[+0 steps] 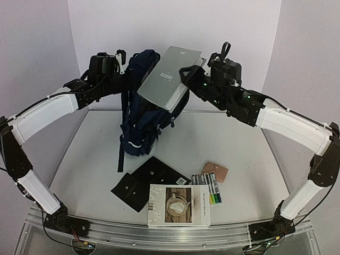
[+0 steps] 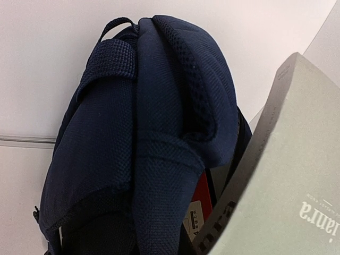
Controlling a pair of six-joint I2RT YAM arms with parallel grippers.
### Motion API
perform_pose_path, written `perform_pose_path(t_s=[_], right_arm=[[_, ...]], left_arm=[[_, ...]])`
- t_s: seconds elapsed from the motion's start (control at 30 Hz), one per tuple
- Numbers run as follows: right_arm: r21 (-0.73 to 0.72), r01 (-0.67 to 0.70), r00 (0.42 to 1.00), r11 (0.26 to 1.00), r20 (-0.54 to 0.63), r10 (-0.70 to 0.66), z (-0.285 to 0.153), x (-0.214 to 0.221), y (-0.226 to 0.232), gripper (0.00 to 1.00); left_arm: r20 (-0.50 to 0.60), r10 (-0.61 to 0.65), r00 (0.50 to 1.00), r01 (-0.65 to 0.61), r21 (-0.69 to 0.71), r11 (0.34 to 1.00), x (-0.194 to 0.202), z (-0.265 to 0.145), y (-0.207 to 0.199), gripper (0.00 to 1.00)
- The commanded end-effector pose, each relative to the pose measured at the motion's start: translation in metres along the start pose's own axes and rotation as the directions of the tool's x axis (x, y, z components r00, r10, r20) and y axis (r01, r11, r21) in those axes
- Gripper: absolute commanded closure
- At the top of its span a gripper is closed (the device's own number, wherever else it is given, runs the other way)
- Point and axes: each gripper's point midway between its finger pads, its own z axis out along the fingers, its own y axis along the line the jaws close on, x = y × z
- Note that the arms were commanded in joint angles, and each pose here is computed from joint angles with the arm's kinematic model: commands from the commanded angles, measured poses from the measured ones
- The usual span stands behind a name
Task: Pack the student bag
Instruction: Place the book in the student bag.
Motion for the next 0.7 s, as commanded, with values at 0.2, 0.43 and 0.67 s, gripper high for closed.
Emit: perform_pose_path(t_s=[0.2, 0.43, 0.67], right_arm=[[0.311, 0.181, 0.954, 0.933, 0.177, -0.244, 0.011, -0.018, -0.021, 0.81], [0.474, 0.354, 0.884, 0.806, 0.113, -0.454, 0.045, 0.003, -0.026, 0.80], [0.489, 0.394, 0.864, 0.778, 0.093, -0.496, 0.080, 0.030, -0.027, 0.79]], left_arm=[[0.265, -0.081, 0.961, 0.058, 0.095, 0.994, -0.068, -0.050, -0.019, 1.00], [0.233, -0.066, 0.970, 0.041, 0.110, 0.993, -0.058, -0.053, -0.020, 1.00], [0.212, -0.064, 0.975, 0.042, 0.109, 0.993, -0.056, -0.059, -0.017, 1.00]])
